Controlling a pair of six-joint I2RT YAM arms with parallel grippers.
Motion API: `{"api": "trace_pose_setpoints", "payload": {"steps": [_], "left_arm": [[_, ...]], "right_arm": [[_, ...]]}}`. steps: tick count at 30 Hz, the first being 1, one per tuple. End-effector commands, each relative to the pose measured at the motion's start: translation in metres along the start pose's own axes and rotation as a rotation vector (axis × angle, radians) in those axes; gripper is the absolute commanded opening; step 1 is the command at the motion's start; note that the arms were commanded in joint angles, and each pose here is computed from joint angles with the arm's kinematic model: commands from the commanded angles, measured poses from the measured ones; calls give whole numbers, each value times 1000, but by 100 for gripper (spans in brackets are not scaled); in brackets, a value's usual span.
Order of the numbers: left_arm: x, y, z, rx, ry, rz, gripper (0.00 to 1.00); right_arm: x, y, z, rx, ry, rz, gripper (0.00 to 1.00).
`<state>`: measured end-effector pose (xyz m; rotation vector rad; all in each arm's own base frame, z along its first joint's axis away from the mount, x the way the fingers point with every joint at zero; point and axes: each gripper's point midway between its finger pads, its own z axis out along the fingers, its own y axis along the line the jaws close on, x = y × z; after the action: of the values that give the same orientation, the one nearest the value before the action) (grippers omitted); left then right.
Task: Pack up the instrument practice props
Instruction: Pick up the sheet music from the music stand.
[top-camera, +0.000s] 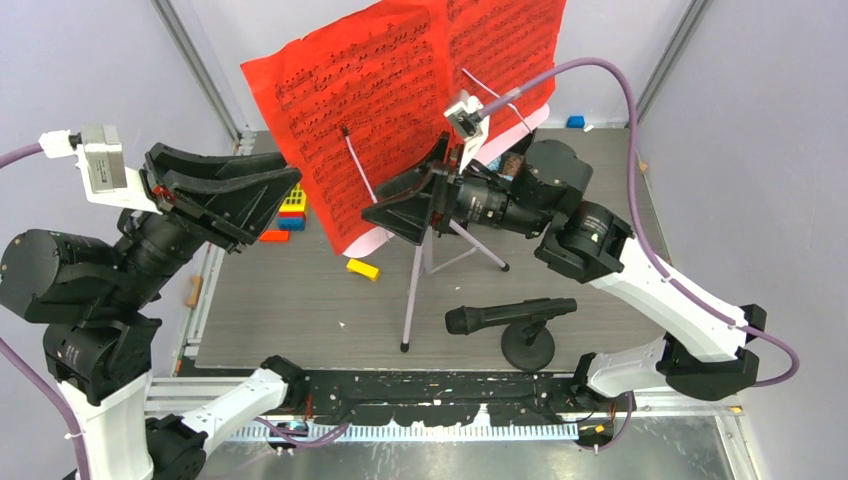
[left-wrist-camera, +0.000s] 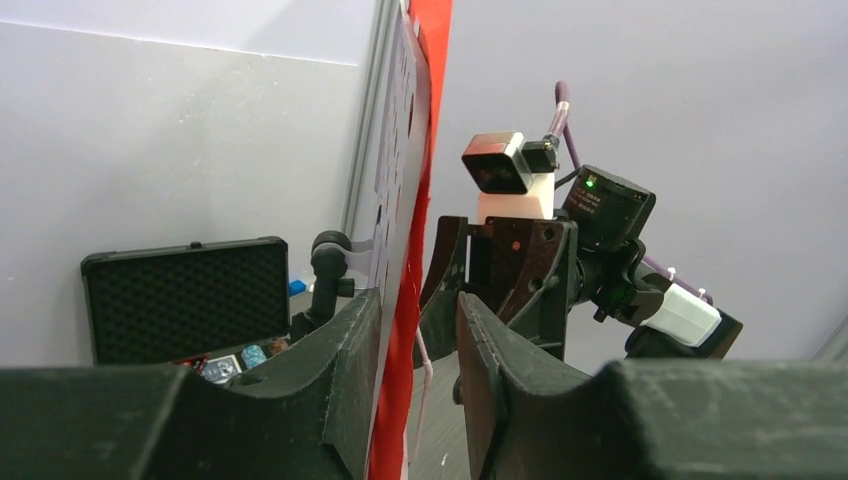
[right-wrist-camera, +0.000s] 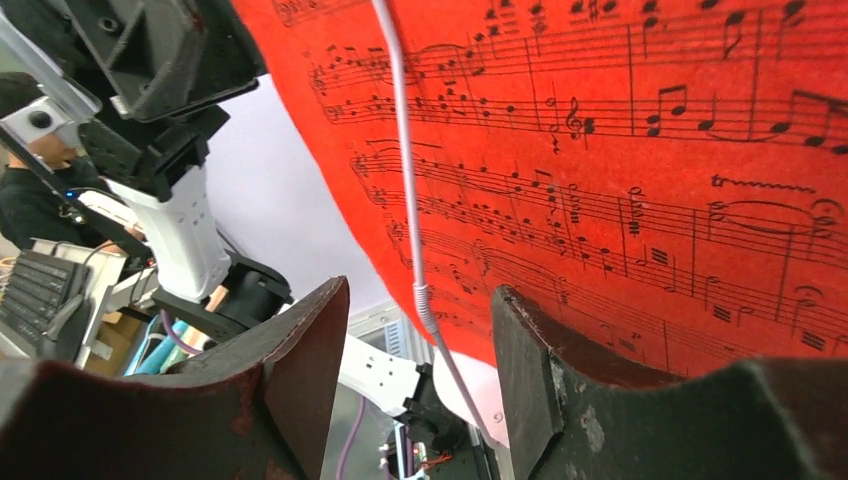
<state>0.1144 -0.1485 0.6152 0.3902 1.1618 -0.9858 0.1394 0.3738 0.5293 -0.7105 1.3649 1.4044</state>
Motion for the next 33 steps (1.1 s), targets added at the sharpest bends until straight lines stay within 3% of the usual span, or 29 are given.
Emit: {"api": "trace_pose_setpoints", "payload": {"steps": [1,9,23,24,26,30,33], "left_arm": [[-2,-6,0,33,-14,-3,35],[0,-7,5,54,-13,-24,30],[-2,-13,11,95,-27,-60,27],[-2,-13,11,97,-27,-64,30],[-1,-12,13,94,-24,-64,47],[-3,-7,9,63,-42,-43,60],[-8,1,-2,-2,-81,-11,62]], "right_arm": [[-21,-1,3,36,-70,-56,59],[-22,-1,7,33,-91,-62,56],[-31,23,6,-81,-121,-44,31],[-30,22,6,-79,-121,-47,28],[-29,21,7,-73,-120,-47,22],[-27,17,7,-60,-120,-45,16],[-27,14,8,-47,-125,-49,15]]}}
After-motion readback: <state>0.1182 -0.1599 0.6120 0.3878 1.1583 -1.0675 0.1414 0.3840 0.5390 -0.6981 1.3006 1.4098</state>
